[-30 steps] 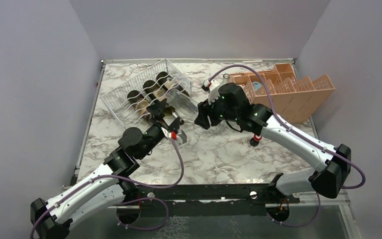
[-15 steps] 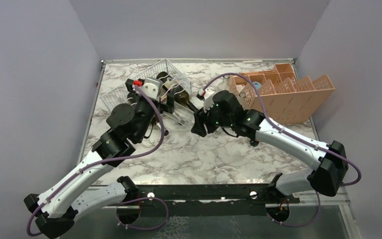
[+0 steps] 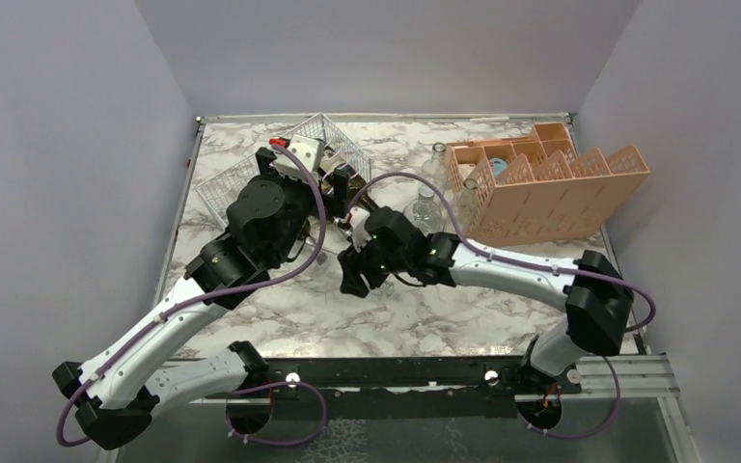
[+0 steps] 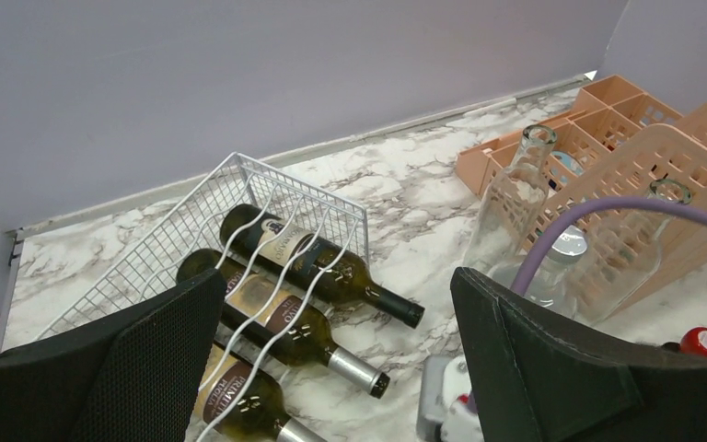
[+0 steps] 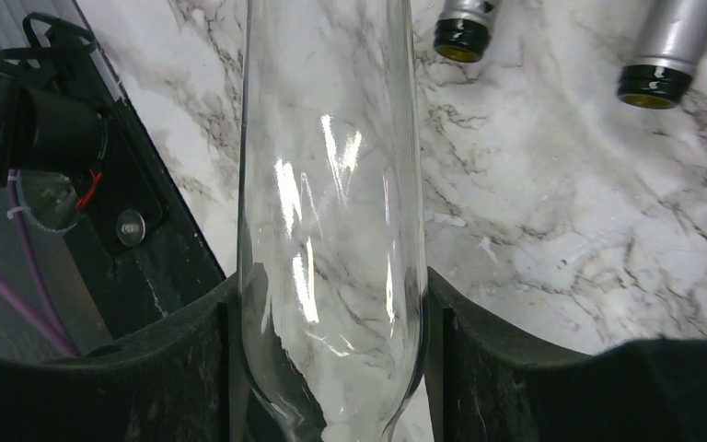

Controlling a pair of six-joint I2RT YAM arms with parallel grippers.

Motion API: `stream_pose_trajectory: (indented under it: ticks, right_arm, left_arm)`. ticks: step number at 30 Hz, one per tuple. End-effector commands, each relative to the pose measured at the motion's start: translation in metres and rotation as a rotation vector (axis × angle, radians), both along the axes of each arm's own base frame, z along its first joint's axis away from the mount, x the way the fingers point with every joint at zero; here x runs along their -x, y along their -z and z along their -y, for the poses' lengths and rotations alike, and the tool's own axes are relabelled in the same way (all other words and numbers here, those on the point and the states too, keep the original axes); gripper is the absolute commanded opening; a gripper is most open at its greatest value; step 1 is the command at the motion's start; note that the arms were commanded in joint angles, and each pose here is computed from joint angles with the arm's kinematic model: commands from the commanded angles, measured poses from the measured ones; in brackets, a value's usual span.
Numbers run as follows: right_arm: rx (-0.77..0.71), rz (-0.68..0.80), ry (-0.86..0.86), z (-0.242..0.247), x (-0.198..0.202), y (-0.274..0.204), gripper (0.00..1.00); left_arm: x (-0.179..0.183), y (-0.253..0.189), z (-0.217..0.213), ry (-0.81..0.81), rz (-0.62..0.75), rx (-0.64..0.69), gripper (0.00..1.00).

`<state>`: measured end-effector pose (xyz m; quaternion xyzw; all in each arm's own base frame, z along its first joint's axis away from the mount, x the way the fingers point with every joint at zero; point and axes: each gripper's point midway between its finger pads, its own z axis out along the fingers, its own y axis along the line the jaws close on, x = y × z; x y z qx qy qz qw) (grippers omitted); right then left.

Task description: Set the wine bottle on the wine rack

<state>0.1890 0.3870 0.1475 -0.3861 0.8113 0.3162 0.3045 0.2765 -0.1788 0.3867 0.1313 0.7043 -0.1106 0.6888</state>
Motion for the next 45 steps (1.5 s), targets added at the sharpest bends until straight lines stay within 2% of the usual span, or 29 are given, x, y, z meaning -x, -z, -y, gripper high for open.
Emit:
stream_pose_trajectory:
  ticks: [1, 28, 38, 45]
  right_arm:
    - [-0.112, 0.055, -0.006, -0.038, -0.005, -0.015, 0.01]
    - [-0.211, 0.06, 0.122, -0.122, -0.045, 0.006, 0.01]
    - [-0.265, 0.083, 0.242, -0.158, -0.08, 0.011, 0.01]
    - [-0.286, 0.116, 0.338, -0.184, -0.112, 0.014, 0.15]
  left_arm:
    - [0.003, -0.008, -0.005, -0.015, 0.003, 0.032, 0.99]
    - [0.007, -0.02, -0.01, -0.015, 0.013, 0.03, 0.99]
    - [0.007, -0.025, -0.008, -0.009, 0.013, 0.03, 0.99]
    - [0.008, -0.034, -0.01, -0.009, 0.015, 0.025, 0.99]
